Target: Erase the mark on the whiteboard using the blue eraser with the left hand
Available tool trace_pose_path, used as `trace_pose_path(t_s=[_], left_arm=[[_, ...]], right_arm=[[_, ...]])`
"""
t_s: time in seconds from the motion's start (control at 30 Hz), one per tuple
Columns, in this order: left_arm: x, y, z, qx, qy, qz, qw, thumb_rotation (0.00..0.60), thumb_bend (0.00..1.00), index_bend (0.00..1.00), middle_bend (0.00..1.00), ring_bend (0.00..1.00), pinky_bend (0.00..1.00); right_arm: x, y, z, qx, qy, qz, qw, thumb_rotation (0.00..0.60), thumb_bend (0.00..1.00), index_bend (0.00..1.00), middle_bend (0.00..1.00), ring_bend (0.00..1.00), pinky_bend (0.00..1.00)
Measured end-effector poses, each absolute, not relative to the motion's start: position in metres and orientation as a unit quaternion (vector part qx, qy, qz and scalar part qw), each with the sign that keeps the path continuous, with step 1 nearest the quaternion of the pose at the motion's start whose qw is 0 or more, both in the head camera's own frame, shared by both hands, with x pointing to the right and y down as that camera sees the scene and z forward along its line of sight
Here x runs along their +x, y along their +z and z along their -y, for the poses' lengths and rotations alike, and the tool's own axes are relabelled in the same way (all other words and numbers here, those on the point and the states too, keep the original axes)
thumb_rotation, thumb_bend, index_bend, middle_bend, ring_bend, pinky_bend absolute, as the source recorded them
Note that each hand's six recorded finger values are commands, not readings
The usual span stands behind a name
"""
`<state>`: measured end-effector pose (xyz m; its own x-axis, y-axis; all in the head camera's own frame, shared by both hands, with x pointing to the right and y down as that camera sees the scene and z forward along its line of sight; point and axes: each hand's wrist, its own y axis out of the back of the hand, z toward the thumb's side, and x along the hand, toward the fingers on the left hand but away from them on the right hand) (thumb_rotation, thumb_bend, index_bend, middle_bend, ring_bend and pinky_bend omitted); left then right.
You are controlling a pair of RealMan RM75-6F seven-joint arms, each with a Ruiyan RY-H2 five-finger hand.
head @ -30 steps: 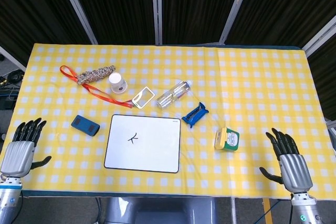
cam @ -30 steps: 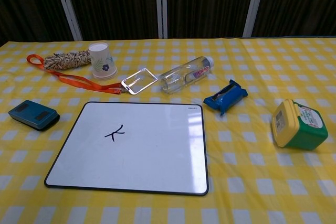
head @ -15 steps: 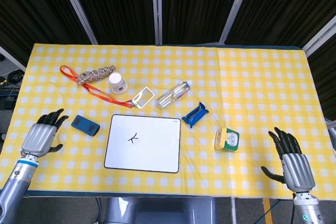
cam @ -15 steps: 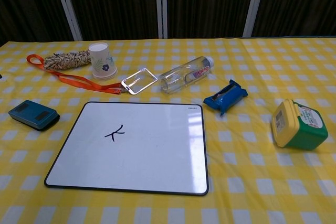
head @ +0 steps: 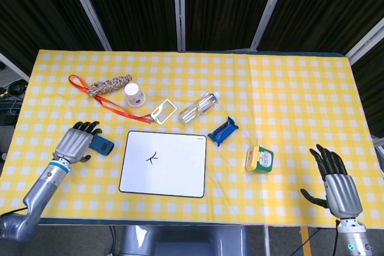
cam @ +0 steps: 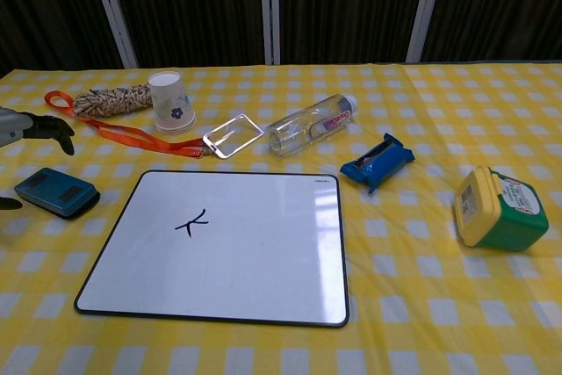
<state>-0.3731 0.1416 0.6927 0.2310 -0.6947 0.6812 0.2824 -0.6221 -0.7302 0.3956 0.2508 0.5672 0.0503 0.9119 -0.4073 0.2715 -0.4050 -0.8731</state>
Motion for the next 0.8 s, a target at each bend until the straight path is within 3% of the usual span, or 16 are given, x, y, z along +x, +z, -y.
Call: trace_pose_path(t_s=[0.13,0.43,0.8], left_arm=[[-0.367,0.702,-0.141,-0.669,-0.607,-0.14,0.406,0.6,0.29,0.24,0.09,0.14,0.16],[-0.358,0.717,-0.143,-0.673,-0.614,-0.128,0.391,0.6,0.29,0.25,0.1,0.14,0.16],[-0.359,0.724,-0.141,-0.673,-0.62,-0.131,0.382,0.6,0.32,0.34,0.17,0.19,0.19]], right_arm=[[0.395,0.568,-0.251,-0.657,0.521,0.45,0.307,0.6,0.07,0.0,0.0,0.0,0.0],[0.395,0.567,-0.251,-0.657,0.521,0.451,0.307,0.6,0.07,0.0,0.0,0.0,0.0],[0.395,0.567,-0.251,-0.657,0.521,0.451,0.307,0.6,0.07,0.0,0.0,0.0,0.0]])
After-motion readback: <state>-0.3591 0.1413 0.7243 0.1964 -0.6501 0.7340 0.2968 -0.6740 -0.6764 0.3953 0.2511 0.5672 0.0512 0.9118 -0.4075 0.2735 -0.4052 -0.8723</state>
